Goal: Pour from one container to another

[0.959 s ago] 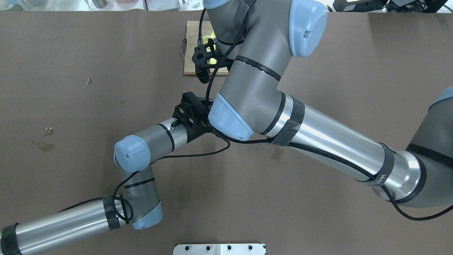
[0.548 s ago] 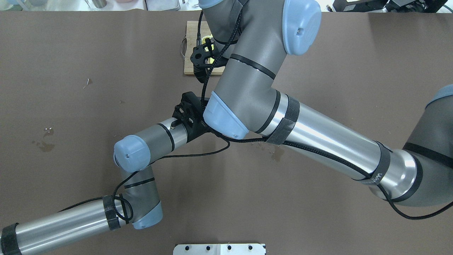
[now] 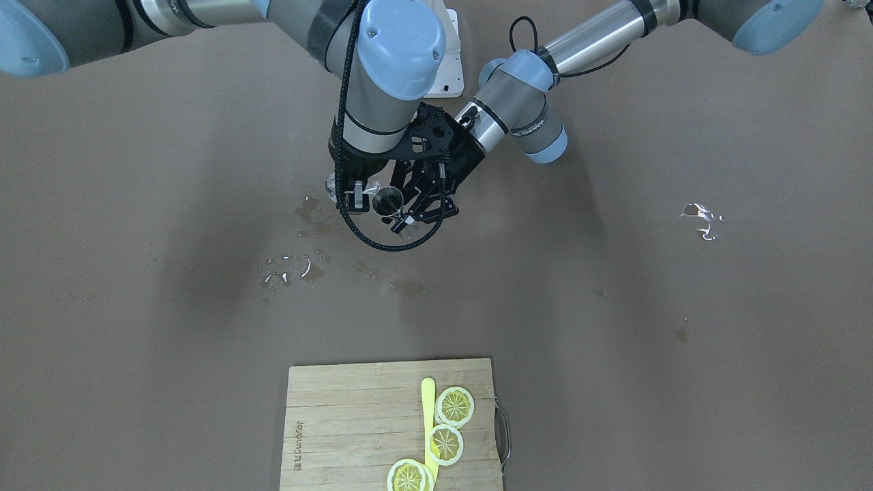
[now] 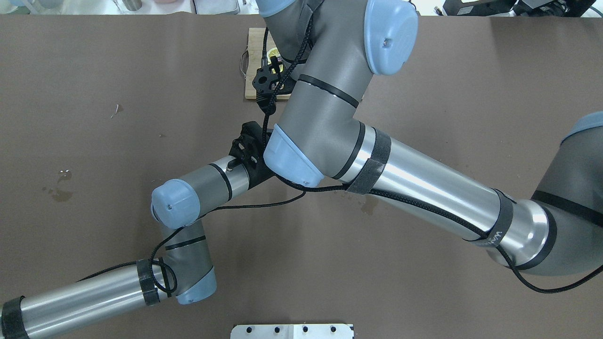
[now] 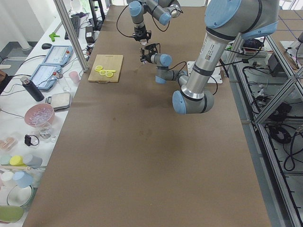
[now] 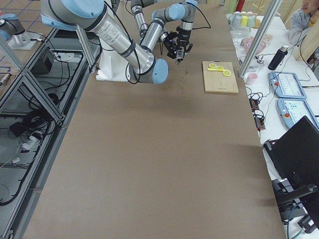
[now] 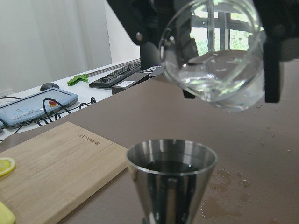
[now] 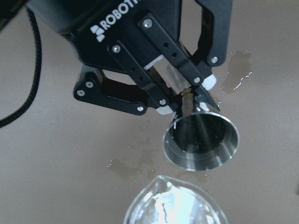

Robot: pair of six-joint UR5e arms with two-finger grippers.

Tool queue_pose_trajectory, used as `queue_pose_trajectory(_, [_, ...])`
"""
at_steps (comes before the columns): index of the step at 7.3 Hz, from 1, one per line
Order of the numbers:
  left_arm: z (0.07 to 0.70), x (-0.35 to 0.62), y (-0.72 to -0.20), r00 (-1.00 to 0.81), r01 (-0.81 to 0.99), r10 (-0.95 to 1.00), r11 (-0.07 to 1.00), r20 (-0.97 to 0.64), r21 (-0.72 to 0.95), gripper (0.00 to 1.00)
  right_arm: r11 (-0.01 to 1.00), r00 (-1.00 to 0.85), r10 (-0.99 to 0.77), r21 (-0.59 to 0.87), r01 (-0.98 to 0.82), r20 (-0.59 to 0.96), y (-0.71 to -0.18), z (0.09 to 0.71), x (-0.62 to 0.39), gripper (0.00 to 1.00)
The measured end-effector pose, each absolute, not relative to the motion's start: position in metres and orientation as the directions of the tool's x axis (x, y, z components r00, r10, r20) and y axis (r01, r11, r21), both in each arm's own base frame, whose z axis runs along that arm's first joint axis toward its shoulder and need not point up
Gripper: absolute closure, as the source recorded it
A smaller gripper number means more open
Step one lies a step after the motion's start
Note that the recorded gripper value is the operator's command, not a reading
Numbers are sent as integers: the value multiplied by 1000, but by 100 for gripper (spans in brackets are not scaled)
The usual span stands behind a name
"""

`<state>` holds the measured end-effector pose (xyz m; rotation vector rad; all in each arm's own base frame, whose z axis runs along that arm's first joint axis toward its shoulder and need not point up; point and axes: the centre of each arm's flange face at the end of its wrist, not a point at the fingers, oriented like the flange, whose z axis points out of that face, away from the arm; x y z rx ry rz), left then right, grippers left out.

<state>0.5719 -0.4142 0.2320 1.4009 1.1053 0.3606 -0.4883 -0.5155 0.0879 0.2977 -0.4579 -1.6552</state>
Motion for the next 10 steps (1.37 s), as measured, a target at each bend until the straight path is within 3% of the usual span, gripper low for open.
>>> queue_pose_trajectory(10, [232,572,-415,492,391,774,212,-398,896,100,-56,-120,-984,405,913,135,-537,82,-514,100])
